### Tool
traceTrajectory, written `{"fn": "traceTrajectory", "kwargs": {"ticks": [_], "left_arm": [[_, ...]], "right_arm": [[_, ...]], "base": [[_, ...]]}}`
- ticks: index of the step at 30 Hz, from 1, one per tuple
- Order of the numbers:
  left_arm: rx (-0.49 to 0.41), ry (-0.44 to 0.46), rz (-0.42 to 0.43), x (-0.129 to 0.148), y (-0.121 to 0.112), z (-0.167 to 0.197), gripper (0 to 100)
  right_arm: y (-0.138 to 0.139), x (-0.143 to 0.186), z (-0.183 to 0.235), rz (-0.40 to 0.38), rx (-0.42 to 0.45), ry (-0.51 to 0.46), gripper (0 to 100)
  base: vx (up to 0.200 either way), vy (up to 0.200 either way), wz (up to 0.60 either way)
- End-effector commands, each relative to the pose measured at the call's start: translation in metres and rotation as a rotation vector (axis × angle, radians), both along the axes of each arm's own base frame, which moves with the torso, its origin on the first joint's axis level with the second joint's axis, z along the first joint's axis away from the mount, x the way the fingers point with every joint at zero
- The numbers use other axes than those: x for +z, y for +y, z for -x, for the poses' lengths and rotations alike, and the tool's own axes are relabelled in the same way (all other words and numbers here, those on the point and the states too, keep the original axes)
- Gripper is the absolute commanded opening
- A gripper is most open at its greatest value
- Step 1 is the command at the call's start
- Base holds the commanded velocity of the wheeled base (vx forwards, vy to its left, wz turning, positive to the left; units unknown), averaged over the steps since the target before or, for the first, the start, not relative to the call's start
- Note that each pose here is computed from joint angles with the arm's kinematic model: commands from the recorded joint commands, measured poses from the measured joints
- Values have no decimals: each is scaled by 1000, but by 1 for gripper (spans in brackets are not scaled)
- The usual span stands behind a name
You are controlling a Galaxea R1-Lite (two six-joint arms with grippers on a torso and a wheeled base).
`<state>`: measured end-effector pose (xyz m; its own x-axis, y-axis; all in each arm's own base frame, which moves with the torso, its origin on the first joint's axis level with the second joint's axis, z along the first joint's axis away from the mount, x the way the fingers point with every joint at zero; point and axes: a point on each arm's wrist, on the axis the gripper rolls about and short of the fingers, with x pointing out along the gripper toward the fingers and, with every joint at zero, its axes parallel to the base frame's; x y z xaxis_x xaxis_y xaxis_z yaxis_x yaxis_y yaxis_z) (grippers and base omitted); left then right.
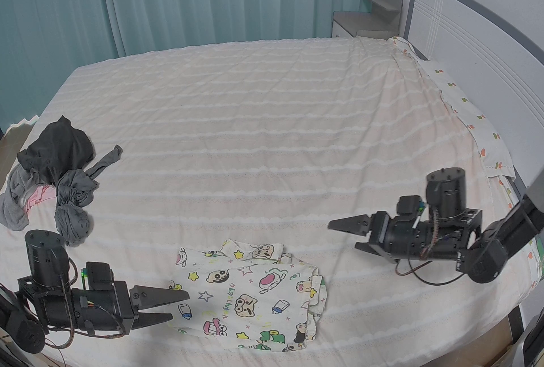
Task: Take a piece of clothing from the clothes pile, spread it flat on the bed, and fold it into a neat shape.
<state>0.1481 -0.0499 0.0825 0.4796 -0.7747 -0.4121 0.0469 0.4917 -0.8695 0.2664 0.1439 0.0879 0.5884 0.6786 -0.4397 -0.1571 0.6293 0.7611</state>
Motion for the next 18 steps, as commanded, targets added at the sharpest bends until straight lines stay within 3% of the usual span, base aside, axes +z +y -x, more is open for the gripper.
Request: {"fn": "traceTrajectory", "kwargs": {"ticks": [1, 5, 18], "left_arm": [[27, 146, 6, -23, 14, -2, 100], [15, 189, -24, -40, 20, -8, 100], [21, 192, -13, -40, 22, -8, 100]], "right_arm": [[41, -40, -15, 71, 73, 102, 100], [52, -56, -16, 92, 97, 131, 100], [68, -66, -21, 101, 128, 139, 100]], "base": [[0, 0, 0], [0, 0, 0], [0, 0, 0]]}}
